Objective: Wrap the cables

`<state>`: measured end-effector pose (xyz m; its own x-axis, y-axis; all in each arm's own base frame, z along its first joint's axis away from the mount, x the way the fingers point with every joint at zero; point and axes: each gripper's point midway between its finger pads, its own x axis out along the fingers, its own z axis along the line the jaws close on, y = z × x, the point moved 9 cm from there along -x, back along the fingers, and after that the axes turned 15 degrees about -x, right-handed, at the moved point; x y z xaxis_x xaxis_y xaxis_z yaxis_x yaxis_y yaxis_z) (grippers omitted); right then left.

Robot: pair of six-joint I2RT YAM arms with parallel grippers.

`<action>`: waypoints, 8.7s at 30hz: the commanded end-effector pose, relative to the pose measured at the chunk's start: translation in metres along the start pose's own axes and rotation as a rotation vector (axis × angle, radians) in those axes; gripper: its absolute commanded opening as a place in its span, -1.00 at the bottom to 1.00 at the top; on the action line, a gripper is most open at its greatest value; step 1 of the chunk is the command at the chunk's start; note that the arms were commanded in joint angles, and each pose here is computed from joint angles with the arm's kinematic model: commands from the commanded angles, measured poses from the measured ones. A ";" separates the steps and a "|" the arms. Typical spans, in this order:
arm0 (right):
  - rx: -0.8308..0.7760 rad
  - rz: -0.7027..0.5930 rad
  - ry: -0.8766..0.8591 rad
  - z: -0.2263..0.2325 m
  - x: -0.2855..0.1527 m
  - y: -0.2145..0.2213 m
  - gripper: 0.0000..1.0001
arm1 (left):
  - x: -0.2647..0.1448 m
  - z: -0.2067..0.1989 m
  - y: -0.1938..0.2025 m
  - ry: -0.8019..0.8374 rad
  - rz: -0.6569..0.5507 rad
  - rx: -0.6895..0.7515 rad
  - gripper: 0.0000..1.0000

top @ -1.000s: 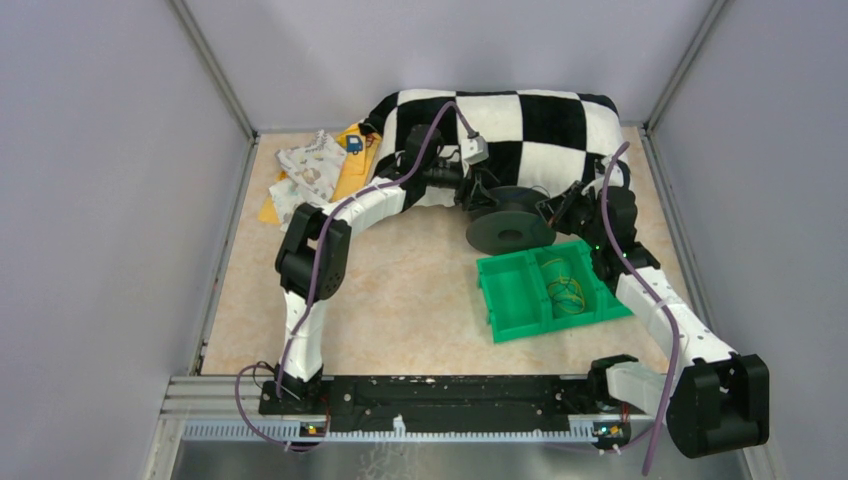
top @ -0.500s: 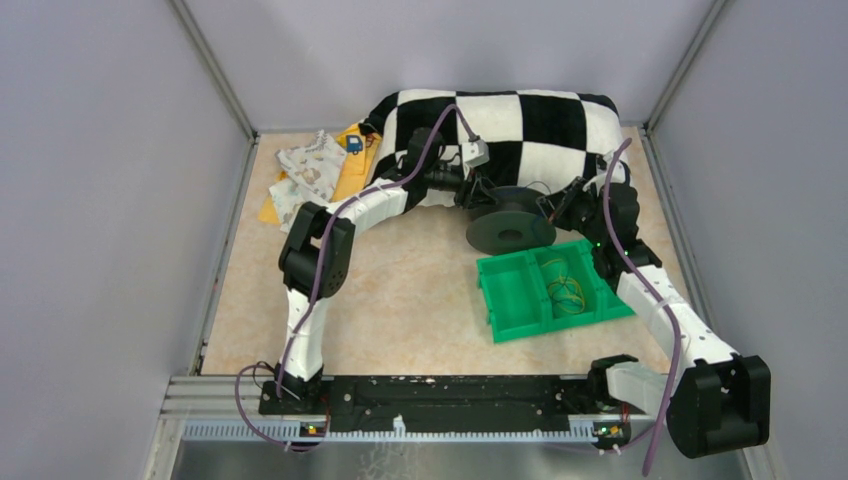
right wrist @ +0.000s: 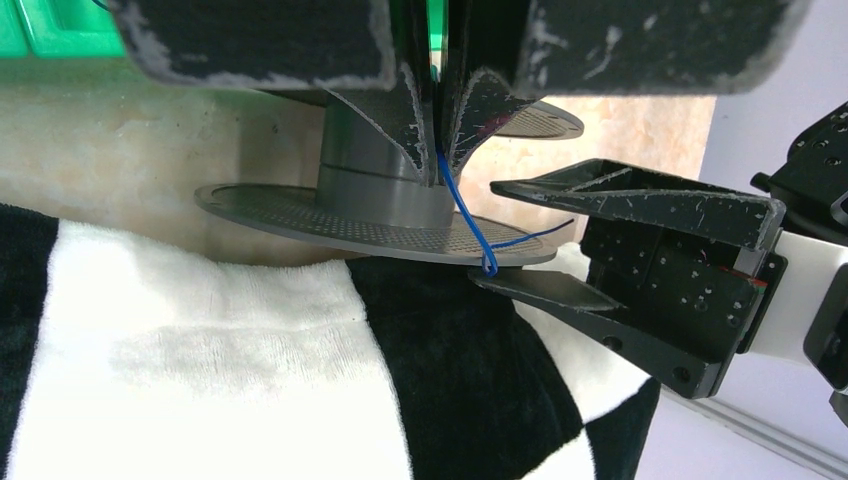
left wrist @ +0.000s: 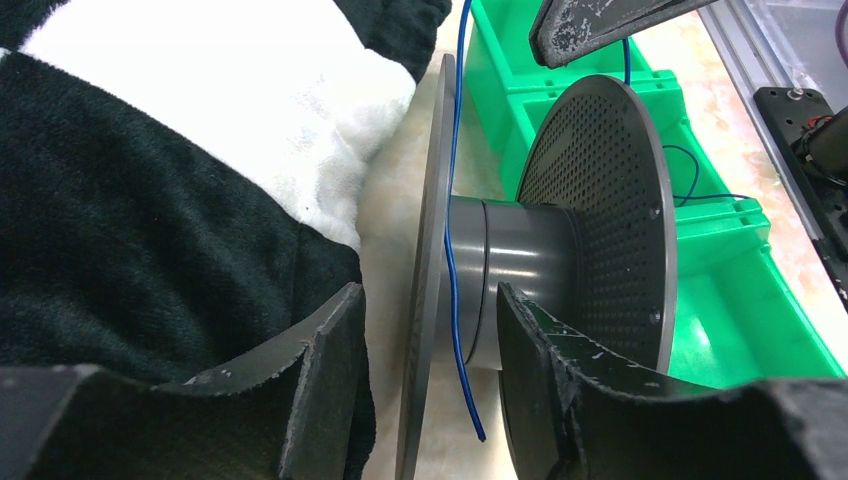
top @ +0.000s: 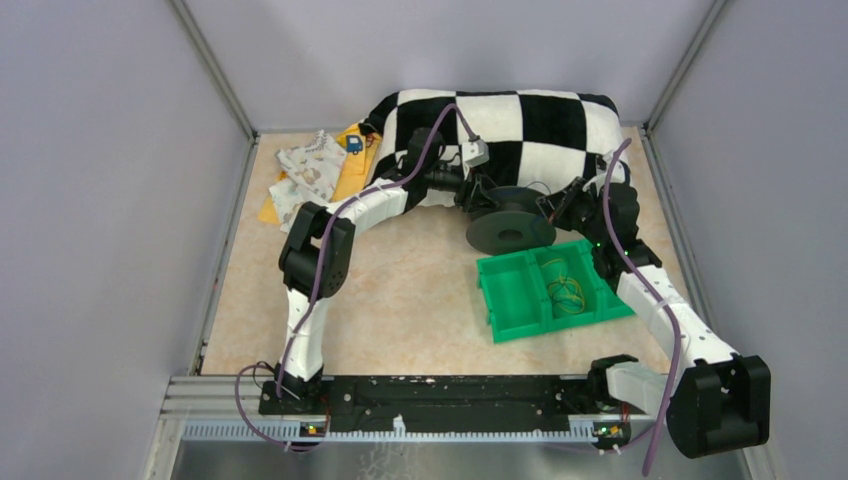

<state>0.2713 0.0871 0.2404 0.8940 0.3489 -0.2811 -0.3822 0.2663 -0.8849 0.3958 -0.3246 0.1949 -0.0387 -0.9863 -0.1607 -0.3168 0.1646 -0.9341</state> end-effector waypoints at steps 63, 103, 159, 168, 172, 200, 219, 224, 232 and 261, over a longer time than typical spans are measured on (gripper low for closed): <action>-0.108 -0.076 0.165 -0.004 -0.030 -0.035 0.91 | -0.012 -0.014 -0.052 -0.106 -0.109 0.149 -1.00; -0.493 -0.074 -0.252 0.014 -0.061 -0.009 0.94 | -0.144 -0.185 -0.193 -0.448 -0.395 0.079 -1.00; -0.362 0.207 -0.198 0.069 -0.011 0.067 -1.00 | -0.202 -0.187 -0.173 -0.456 -0.769 -0.153 -1.00; -0.418 0.166 -0.322 0.124 -0.027 0.069 -1.00 | -0.190 -0.153 -0.156 -0.659 -0.931 -0.322 -1.00; -0.425 0.153 -0.365 0.136 -0.035 0.064 -1.00 | -0.187 -0.147 -0.158 -0.713 -0.973 -0.357 -1.00; -0.714 -0.027 -0.512 0.189 -0.060 -0.058 -1.00 | -0.113 -0.142 -0.106 -0.882 -0.505 0.046 -1.00; -0.612 -0.074 -0.100 0.095 -0.044 -0.072 -0.89 | -0.122 -0.194 -0.100 -0.480 -0.227 0.330 -1.00; -0.590 -0.040 -0.033 0.069 -0.040 -0.062 -0.65 | -0.136 -0.207 -0.106 -0.396 -0.212 0.341 -1.00; -0.512 0.049 -0.014 0.038 -0.025 -0.027 0.00 | -0.154 -0.217 -0.127 -0.380 -0.273 0.300 -1.00; -0.400 0.100 -0.073 0.018 -0.027 0.032 0.74 | -0.205 -0.260 -0.214 -0.486 -0.596 0.229 -1.00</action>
<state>0.2315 0.0989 0.2243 0.8161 0.3803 -0.4351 -0.3830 -0.2079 -0.9001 0.2387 -0.1730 0.4563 0.4910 -0.8640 0.1115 -0.1147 -0.1910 -0.9749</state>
